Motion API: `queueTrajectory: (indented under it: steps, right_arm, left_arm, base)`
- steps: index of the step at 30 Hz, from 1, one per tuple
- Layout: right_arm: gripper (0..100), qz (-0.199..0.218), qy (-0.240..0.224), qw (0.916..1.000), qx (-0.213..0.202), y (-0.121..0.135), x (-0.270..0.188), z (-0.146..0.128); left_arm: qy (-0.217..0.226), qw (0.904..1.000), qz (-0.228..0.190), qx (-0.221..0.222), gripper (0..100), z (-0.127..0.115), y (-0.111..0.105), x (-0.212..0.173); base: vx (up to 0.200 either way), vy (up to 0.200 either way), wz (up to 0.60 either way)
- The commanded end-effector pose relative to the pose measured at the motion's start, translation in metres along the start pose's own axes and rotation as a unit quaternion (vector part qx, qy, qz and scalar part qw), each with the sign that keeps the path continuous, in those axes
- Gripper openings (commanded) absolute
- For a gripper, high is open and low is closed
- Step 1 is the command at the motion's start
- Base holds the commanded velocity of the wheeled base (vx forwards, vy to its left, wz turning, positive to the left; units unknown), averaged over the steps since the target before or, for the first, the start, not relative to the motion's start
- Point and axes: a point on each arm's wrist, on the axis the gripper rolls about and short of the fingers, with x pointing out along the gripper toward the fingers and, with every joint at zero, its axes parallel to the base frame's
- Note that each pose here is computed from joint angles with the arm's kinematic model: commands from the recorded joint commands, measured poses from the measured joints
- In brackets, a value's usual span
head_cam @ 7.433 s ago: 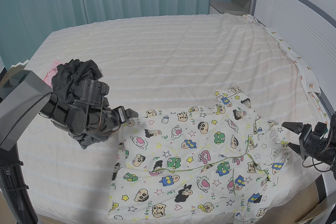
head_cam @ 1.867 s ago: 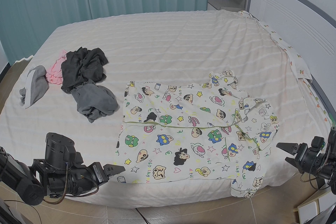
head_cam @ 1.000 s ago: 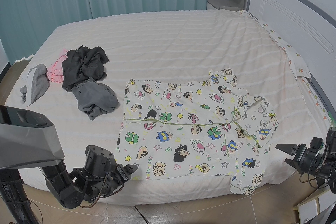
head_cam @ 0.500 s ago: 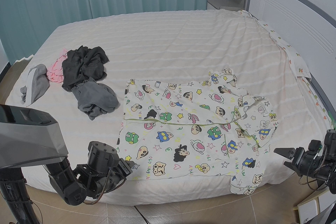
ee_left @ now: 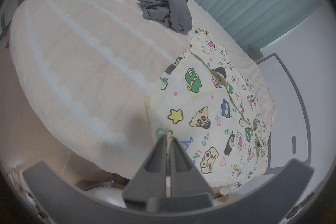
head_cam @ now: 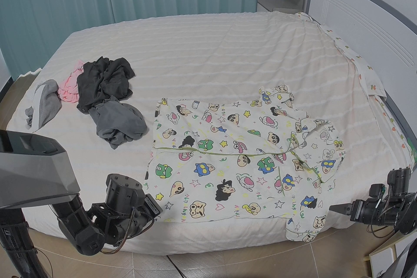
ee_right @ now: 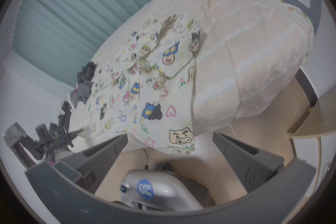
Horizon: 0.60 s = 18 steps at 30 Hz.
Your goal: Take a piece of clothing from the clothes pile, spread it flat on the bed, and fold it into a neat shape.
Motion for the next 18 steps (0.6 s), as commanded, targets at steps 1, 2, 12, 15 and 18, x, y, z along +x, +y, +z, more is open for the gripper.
queueTrajectory:
  steps: [1, 2, 12, 15, 18]
  right_arm:
    - [100, -0.018, 0.084, 0.9962, -0.015, -0.03, 0.031, -0.02]
    - [100, -0.018, 0.085, 0.996, -0.022, -0.032, 0.034, -0.021]
    - [100, 0.03, 0.105, 0.9916, -0.069, -0.045, 0.066, -0.039]
    - [100, 0.042, 0.107, 0.9903, -0.078, -0.045, 0.074, -0.042]
    - [100, 0.052, 0.096, 0.99, -0.089, -0.042, 0.079, -0.042]
  left_arm:
    - [-0.019, 0.9993, -0.03, -0.007, 0, 0.01, -0.006, -0.025]
    - [-0.02, 0.9993, -0.03, -0.007, 0, 0.01, -0.005, -0.027]
    - [-0.015, 0.9997, -0.015, -0.011, 0, 0.01, 0.006, -0.033]
    - [-0.023, 0.9994, -0.017, -0.017, 0, 0.015, 0.006, -0.035]
    - [-0.026, 0.9992, -0.024, -0.018, 0, 0.017, 0.004, -0.038]
  base:
    - [0.0, 0.0, 0.0]
    - [0.0, 0.0, 0.0]
    - [0.0, 0.0, 0.0]
    - [0.0, 0.0, 0.0]
    - [0.0, 0.0, 0.0]
